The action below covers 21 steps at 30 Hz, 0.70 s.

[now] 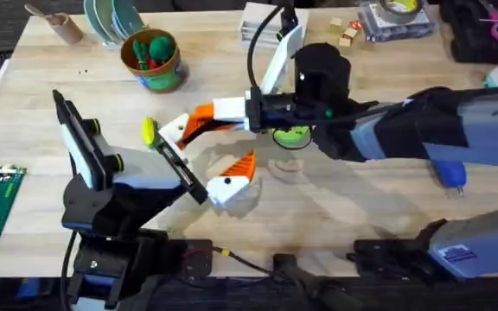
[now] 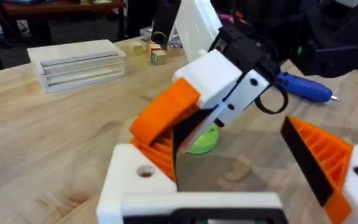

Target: Pick up the gripper from the table and insert it into the empty holder that is missing its gripper. Then pick up a screw, insert it into the mounting hole, and use the screwdriver to tighten it. Finally, clean up the table by picking up the vegetable and placing it into the bucket.

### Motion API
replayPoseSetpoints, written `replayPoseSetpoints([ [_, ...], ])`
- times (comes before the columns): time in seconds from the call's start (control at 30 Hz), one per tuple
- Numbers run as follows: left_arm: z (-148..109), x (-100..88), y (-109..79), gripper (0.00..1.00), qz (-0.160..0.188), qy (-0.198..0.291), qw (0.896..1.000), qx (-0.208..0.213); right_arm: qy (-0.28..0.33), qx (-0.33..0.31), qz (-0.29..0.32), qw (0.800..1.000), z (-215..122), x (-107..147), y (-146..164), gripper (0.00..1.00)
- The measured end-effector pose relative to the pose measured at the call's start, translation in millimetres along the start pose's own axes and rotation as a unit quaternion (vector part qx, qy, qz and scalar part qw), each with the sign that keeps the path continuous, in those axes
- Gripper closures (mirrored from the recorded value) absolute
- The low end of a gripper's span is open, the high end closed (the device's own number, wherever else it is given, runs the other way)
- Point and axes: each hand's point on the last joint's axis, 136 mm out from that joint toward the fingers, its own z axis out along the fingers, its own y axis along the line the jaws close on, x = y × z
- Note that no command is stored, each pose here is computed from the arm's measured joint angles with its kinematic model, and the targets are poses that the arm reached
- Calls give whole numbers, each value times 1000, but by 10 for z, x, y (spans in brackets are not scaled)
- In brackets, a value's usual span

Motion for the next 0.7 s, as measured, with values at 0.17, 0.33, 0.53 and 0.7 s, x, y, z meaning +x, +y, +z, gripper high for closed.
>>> replayPoseSetpoints([
  [0.17, 0, -4, 10, 8, 1, -1, 1000, -3, 9, -5, -7, 1000, -2, 6, 13, 993],
  [0.33, 0, -4, 11, 8, 1, -1, 1000, -3, 15, -8, -13, 1000, -7, 19, 17, 991],
  [0.53, 0, -4, -8, 7, 3, 0, 1000, 2, 29, -18, -18, 999, -38, 38, 27, 847],
  [0.7, 4, 30, -251, 7, 11, 7, 998, 67, 83, -52, -16, 995, -111, 178, 98, 487],
])
